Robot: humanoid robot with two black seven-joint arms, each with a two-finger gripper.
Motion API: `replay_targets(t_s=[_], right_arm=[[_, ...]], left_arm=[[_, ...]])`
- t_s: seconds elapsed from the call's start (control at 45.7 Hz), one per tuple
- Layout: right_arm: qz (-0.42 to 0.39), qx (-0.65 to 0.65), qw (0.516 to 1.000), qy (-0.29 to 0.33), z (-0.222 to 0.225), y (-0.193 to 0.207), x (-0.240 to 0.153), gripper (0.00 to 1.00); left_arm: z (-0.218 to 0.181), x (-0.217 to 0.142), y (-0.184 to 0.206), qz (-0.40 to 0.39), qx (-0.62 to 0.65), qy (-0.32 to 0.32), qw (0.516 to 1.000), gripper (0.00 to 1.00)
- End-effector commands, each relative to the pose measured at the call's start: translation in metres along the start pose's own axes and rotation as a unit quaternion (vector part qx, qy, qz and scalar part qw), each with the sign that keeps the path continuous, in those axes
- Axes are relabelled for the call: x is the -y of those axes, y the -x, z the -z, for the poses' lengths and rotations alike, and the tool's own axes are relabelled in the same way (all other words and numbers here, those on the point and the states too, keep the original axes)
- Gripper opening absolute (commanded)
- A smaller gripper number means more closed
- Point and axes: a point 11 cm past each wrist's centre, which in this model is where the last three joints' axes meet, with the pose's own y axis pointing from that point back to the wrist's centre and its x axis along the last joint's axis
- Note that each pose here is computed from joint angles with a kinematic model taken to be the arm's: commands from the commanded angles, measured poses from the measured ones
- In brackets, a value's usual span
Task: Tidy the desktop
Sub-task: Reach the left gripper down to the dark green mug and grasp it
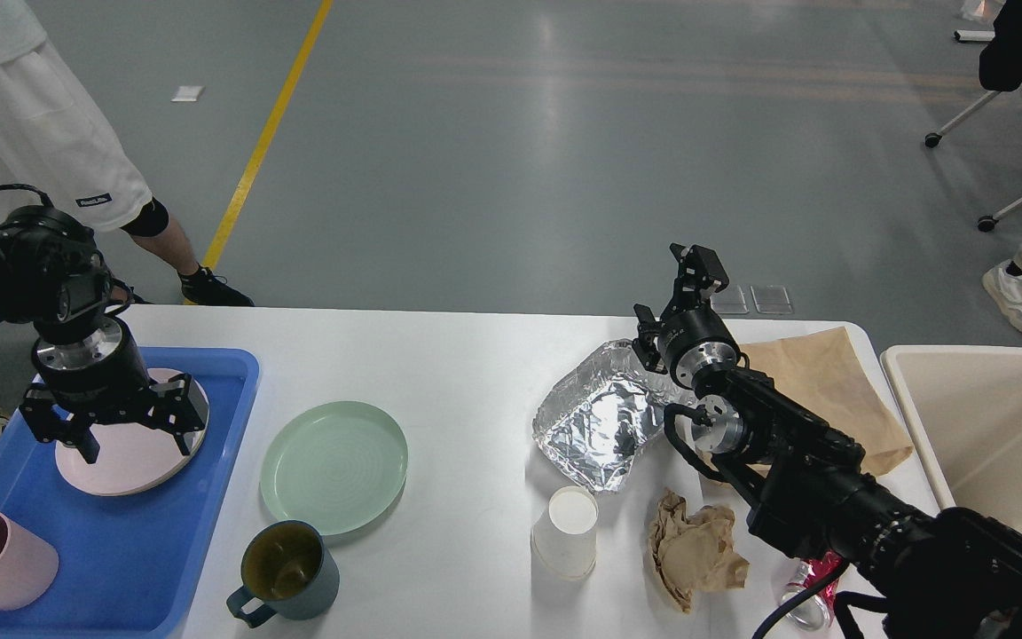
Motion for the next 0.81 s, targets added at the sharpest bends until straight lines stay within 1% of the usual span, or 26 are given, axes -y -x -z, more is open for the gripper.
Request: replay_targets(t_s=[0.0,0.087,0.219,0.394,0.481,0.612,0.787], right_arm=[[0.001,0.0,1.0,0.0,0.0,0.0,0.0,1.0],[-0.001,-0.001,1.0,0.0,0.0,0.0,0.0,1.0],[0.0,0.0,1.0,0.0,0.0,0.0,0.0,1.0],[0.0,0.0,1.0,0.0,0.0,0.0,0.0,1.0],[0.0,0.0,1.0,0.0,0.0,0.0,0.0,1.0],[0.0,0.0,1.0,0.0,0.0,0.0,0.0,1.0],[0.0,0.0,1.0,0.0,0.0,0.0,0.0,1.0]], left_arm=[[-0.017,-0.003,0.037,0.06,0.014,0.005,0.998,0.96],[-0.03,-0.003,0.051,0.081,0.03,-0.001,0.996,0.96],[-0.04,-0.001,0.052,0.084,0.048,-0.015,0.995,0.96],[-0.041,0.013,0.06,0.101,0.052,-0.02,0.993,0.96],[-0.044,0.026,0.063,0.112,0.053,-0.013,0.992,0.96],[-0.062,0.045,0.072,0.123,0.067,0.009,0.99,0.96],[-0.068,0.053,0.074,0.126,0.069,0.017,0.99,0.96]])
